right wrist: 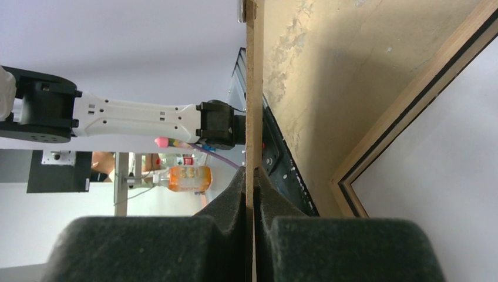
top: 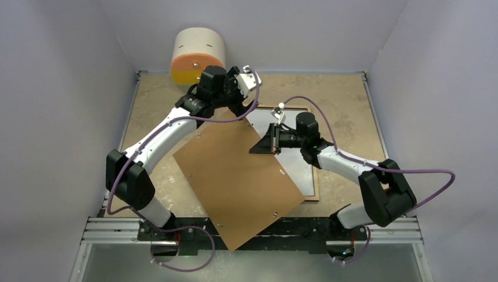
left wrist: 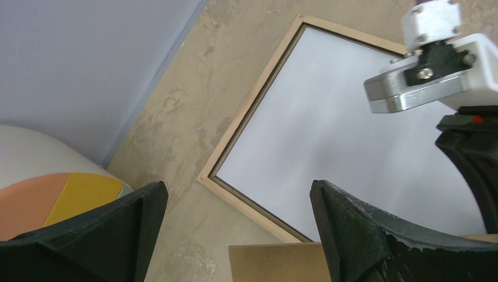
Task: Put the photo into the frame
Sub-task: Turn over the photo frame item at the center of the board.
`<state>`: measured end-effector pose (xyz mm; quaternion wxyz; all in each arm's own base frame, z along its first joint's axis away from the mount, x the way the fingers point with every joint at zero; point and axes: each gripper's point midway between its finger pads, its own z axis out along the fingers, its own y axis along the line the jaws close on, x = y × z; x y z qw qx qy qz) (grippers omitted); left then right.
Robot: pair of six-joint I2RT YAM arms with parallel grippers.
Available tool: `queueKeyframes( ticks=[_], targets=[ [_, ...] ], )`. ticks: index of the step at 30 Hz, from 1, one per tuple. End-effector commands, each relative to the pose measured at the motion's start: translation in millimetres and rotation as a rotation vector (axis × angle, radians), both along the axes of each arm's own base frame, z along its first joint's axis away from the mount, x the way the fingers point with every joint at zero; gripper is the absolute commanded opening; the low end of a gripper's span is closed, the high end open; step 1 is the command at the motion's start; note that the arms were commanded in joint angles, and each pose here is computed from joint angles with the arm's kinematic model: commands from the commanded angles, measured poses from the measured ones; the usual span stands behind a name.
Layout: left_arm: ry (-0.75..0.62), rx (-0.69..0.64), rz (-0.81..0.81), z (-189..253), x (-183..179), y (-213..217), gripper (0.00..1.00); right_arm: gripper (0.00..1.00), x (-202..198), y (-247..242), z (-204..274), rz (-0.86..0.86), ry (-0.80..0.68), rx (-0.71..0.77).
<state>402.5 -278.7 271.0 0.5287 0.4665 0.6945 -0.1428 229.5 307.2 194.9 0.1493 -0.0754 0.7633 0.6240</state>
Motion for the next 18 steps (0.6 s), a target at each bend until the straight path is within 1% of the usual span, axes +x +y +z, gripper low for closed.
queueKeyframes(
  ticks=[1,4,7,14,18],
  targets=[
    [-0.035,0.010,-0.045,12,-12,-7,0.99,0.00,9,7,27,0.003,-0.061,0.046],
    [-0.015,0.052,-0.079,-1,-23,-10,0.99,0.00,12,8,28,-0.001,-0.062,0.049],
    [-0.025,0.084,-0.059,-8,-24,-7,0.99,0.00,13,9,29,-0.003,-0.065,0.051],
    [-0.078,0.074,0.048,4,-6,2,0.99,0.00,9,10,32,0.007,-0.071,0.056],
    [-0.061,0.070,0.041,1,-8,0,1.00,0.00,7,10,31,0.010,-0.072,0.054]
  ],
)
